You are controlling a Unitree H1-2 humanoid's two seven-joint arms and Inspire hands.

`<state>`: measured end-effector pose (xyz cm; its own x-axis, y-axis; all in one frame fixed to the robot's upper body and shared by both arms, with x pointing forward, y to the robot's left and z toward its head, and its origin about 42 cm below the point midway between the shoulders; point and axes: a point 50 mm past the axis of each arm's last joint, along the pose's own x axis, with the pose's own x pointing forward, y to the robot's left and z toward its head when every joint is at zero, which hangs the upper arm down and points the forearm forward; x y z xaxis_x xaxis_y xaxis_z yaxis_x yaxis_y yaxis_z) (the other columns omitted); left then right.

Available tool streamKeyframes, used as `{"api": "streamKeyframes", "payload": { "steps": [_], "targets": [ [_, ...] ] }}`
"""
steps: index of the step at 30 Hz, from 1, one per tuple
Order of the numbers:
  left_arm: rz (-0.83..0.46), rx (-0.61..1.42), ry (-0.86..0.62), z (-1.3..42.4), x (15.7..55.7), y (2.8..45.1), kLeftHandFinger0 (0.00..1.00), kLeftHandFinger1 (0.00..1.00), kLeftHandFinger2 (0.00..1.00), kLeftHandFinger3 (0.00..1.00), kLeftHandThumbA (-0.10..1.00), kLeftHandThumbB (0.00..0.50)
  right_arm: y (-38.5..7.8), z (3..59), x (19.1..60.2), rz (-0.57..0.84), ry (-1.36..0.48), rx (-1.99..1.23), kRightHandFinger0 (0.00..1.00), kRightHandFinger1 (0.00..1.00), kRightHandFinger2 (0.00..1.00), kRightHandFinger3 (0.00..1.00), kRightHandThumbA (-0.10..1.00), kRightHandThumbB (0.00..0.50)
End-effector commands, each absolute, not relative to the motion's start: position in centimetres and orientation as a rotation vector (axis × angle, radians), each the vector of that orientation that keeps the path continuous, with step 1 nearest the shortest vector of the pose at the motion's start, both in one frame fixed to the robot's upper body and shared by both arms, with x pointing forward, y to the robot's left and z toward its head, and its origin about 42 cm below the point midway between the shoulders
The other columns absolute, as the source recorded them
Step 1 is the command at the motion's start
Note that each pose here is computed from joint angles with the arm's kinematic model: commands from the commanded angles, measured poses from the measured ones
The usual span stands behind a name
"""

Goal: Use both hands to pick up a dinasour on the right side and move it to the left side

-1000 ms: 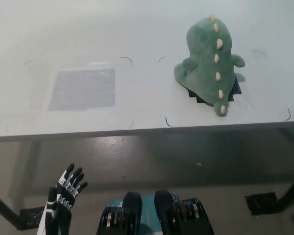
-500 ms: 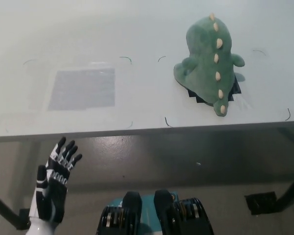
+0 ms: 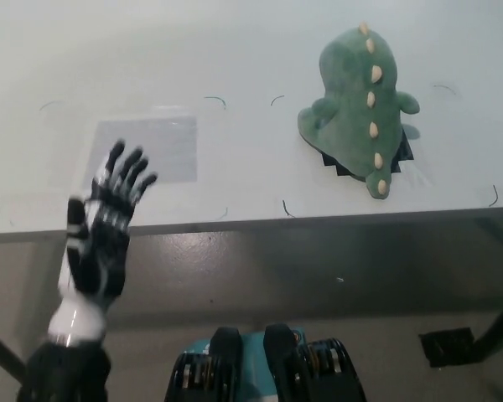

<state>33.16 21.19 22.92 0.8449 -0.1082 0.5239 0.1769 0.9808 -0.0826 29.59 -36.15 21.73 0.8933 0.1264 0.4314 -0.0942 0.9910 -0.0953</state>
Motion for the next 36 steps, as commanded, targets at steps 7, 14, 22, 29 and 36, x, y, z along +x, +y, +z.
{"api": "streamKeyframes", "payload": {
  "steps": [7,14,22,29,36],
  "targets": [
    [-0.192,-0.089,-0.642,31.0,41.1,17.8,1.0,1.0,1.0,1.0,1.0,0.474,-35.8,28.5,34.2,0.126,-0.574,-0.116,1.0,1.0,1.0,1.0,1.0,0.225],
    [-0.226,-0.067,-0.686,35.1,44.6,15.6,1.0,1.0,1.0,1.0,1.0,0.36,-35.5,31.9,37.1,0.131,-0.577,-0.134,1.0,1.0,1.0,1.0,1.0,0.176],
    [-0.268,-0.046,-0.668,38.3,49.5,12.4,1.0,1.0,1.0,1.0,1.0,0.374,-35.2,35.5,42.3,0.163,-0.565,-0.13,1.0,1.0,1.0,1.0,1.0,0.084],
    [-0.278,-0.056,-0.626,41.1,52.3,10.1,1.0,1.0,1.0,1.0,1.0,0.41,-35.5,36.7,47.9,0.16,-0.514,-0.146,1.0,1.0,1.0,1.0,1.0,0.205],
    [-0.286,-0.039,-0.523,41.7,54.9,6.7,1.0,1.0,1.0,1.0,1.0,0.363,-34.1,37.3,51.3,0.179,-0.407,-0.104,1.0,1.0,1.0,1.0,1.0,0.332]
  ]
}}
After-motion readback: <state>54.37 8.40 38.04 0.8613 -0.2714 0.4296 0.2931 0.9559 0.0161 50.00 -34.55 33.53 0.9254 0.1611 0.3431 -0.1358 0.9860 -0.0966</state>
